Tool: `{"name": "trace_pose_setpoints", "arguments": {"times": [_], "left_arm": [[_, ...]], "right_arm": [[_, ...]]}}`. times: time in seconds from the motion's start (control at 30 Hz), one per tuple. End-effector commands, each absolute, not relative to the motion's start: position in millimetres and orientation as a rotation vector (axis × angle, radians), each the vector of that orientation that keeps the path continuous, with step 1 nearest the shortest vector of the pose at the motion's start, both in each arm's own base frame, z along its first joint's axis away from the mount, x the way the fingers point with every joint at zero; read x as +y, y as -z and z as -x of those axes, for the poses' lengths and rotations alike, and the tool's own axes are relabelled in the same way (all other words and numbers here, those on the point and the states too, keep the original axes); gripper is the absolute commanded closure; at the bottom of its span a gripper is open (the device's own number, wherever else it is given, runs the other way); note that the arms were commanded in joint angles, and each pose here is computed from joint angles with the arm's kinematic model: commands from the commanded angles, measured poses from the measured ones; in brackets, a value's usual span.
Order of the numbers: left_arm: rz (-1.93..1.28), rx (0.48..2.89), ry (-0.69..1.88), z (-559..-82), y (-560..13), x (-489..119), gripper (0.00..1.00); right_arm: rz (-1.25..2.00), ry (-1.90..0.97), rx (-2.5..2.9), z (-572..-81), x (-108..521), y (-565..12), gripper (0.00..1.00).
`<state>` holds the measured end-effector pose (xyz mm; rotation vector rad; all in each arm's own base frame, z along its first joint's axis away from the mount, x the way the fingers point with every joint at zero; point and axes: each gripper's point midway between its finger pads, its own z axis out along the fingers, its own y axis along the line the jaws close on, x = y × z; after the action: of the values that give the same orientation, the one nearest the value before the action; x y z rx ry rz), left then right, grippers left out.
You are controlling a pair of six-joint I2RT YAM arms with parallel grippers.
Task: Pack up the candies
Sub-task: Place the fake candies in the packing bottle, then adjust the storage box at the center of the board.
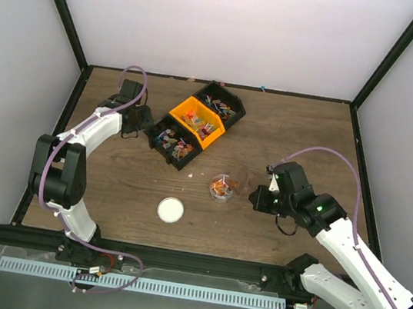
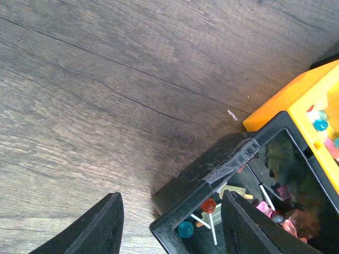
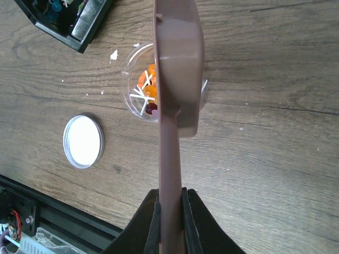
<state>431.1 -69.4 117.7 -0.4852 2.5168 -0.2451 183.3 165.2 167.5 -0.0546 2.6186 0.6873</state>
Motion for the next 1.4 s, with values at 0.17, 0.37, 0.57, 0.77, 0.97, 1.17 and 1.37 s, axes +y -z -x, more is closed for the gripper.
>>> {"name": "trace_pose_setpoints", "arguments": {"times": [0.17,0.37,0.57,0.77,0.97,1.17,1.37], "left_arm": [[0.484,2.476,0.295,-431.7,-134.6,-74.6,0.46],[0.647,2.475,0.443,-417.3,-140.3,-89.5,0.45],[0.814,2.513,0.549,-398.2,-125.5,-105.3,0.45],[0.878,2.561,0.619,-379.9,-106.8,-119.2,0.45],[0.913,2.592,0.563,-365.9,-96.1,-128.2,0.44],[1.034,2.588,0.520,-364.0,-83.2,-132.7,0.41],[1.105,2.613,0.498,-363.7,-65.6,-140.4,0.54]], "right_arm": [[-0.021,-0.855,2.438,-195.9,178.8,-226.4,0.99],[-0.155,-1.000,2.423,-225.6,189.1,-204.5,0.99],[-0.267,-1.259,2.228,-264.3,181.6,-205.3,0.99],[-0.283,-1.322,2.187,-289.7,163.7,-190.5,0.99],[-0.410,-1.353,2.166,-312.5,145.4,-164.8,0.99],[-0.534,-1.357,2.151,-330.4,139.4,-145.1,0.97],[-0.584,-1.344,2.164,-337.9,137.5,-134.2,0.86]]}}
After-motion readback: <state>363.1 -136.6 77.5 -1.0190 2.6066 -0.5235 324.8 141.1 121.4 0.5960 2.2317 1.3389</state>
